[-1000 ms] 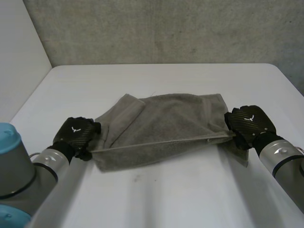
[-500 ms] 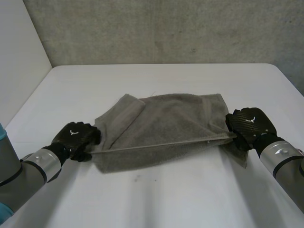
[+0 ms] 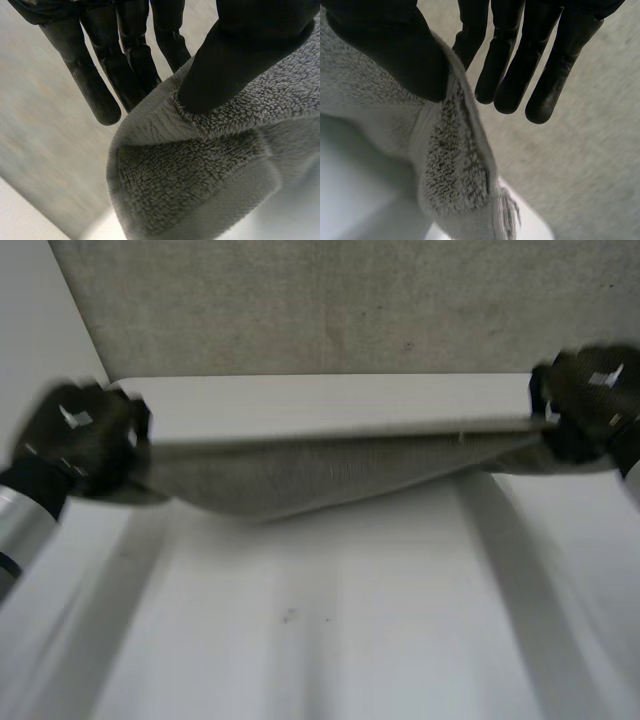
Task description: Fold the towel.
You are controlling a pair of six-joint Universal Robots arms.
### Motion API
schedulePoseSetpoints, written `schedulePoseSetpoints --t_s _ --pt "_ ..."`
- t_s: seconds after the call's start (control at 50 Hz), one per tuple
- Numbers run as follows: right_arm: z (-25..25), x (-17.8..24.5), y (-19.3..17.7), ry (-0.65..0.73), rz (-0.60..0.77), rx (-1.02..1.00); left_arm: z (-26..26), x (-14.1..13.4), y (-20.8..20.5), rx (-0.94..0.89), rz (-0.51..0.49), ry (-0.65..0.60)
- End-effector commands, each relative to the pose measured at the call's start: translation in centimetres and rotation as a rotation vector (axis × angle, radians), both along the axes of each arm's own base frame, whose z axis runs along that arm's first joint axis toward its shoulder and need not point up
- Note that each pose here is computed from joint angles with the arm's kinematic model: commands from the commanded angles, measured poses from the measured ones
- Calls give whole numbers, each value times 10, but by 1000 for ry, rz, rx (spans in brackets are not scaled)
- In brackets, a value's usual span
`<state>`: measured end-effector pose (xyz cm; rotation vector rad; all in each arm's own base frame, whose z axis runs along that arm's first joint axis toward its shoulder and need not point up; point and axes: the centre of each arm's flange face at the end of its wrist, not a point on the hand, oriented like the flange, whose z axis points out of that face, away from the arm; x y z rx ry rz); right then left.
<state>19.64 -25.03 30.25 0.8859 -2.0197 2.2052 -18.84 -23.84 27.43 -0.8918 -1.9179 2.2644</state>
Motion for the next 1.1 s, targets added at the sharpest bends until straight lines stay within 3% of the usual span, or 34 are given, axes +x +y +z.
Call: schedulePoseSetpoints --t_s 0.02,0.16,0.3,0.42,0.46,0.58,0.66,0.68,0.76,0.8,0.96,1.1 --pt "66 -1 14 1 14 -52 67 2 19 -155 11 16" --pt "71 4 -1 28 20 -20 60 0 2 -39 11 -6" --pt "18 28 -33 133 71 116 12 -4 -30 138 7 -31" --pt "-32 44 -60 231 59 202 -46 -9 -73 267 7 -148" --pt "-36 47 -69 239 39 185 -52 -18 -94 224 -2 -228" --pt "0 58 -106 166 -78 -78 -11 -25 -127 39 56 -238" --pt "63 57 -114 24 -139 -401 61 -32 -139 -218 118 -142" --pt "64 57 -114 24 -139 -402 89 -34 -134 -310 133 -90" --pt "115 50 -96 -88 -160 -696 131 -30 -122 -460 166 6" --pt "117 48 -93 -105 -163 -738 142 -30 -114 -505 169 53" --pt "61 53 -77 -42 -66 -625 78 -24 -95 -356 161 32" --pt "-43 53 -51 84 71 -311 -41 -11 -87 -88 180 -48"
